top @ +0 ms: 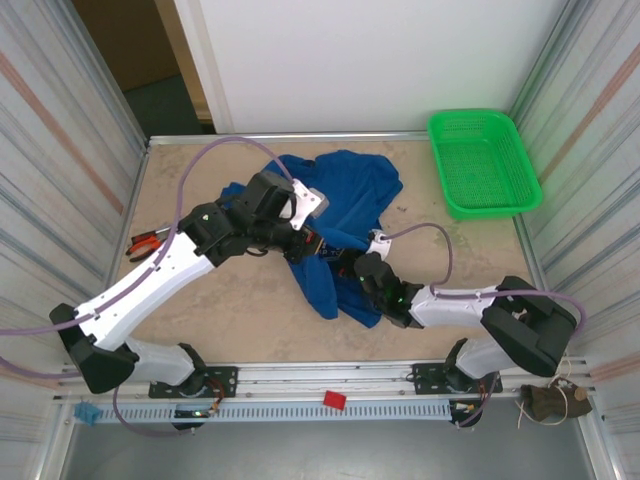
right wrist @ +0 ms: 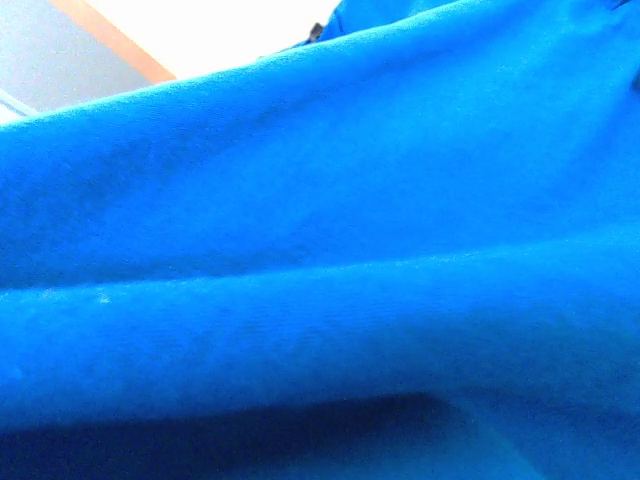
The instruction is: Fold the inside-out t-shirt
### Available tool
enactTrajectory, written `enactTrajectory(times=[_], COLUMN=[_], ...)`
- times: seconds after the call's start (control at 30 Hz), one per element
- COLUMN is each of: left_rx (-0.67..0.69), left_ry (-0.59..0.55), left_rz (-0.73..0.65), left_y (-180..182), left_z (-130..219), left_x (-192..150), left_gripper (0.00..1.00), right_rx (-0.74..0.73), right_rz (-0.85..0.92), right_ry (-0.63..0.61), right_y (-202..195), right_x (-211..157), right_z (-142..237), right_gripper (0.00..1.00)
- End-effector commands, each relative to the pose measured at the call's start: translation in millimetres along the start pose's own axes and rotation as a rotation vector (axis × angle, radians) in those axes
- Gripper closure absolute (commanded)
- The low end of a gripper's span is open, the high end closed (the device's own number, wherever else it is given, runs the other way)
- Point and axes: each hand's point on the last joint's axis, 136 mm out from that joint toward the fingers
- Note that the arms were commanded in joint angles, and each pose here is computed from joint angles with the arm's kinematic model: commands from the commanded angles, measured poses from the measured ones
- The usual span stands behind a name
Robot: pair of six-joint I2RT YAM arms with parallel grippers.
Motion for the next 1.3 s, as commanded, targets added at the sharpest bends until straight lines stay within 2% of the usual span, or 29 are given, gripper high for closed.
enactTrajectory(times=[0.0,0.1,0.27,0.37,0.53,0.67,0.87,1.1,1.27], left_rx=[-0.092,-0.123,-0.175,-0.176,-0.164,-0.176,-0.238,-0.371,-0.393], left_ry=[-0.056,-0.09,-0.177,-0.212,-0.19,-0.159,-0.162,-0.25,-0.276], left_rz=[-0.012,-0.033,-0.043,-0.05,-0.05,-0.038,-0.031,-0.073,-0.093], left_y=[-27.6,-45.8,-70.3,-75.3,-73.2,-73.4,-87.9,-135.5,-145.8], left_z=[9.2,14.4,37.6,49.7,45.4,38.9,52.5,86.3,101.3], left_x=[24.7,44.2,79.2,92.0,90.2,81.2,76.2,101.0,107.0], left_gripper=[1.0,1.0,1.0,1.0,1.0,1.0,1.0,1.0,1.0], right_rx=[0.086,0.089,0.063,0.079,0.067,0.065,0.004,-0.06,-0.131], right_rz=[0.038,0.006,-0.043,0.008,0.169,0.195,0.036,-0.019,-0.117], right_ry=[0.051,0.06,-0.007,-0.028,-0.022,-0.025,0.01,0.06,0.046], right_y=[32.0,39.8,41.8,53.0,69.1,78.2,50.9,45.9,20.3], right_x=[-9.1,-23.1,-32.2,-35.8,-49.5,-42.9,-11.0,-7.2,-3.1], right_z=[-11.6,-23.6,-35.7,-31.3,-13.6,-21.8,-60.1,-98.5,-106.4], right_gripper=[1.0,1.0,1.0,1.0,1.0,1.0,1.0,0.99,0.86])
Point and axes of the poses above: each hand's point on the last joint's axis, 136 mm out from that joint toward the fingers, its own z axis back along the fingers, its own y axis along the line the jaws close on, x = y × z, and after that the axes turned 6 degrees about z, right-handed
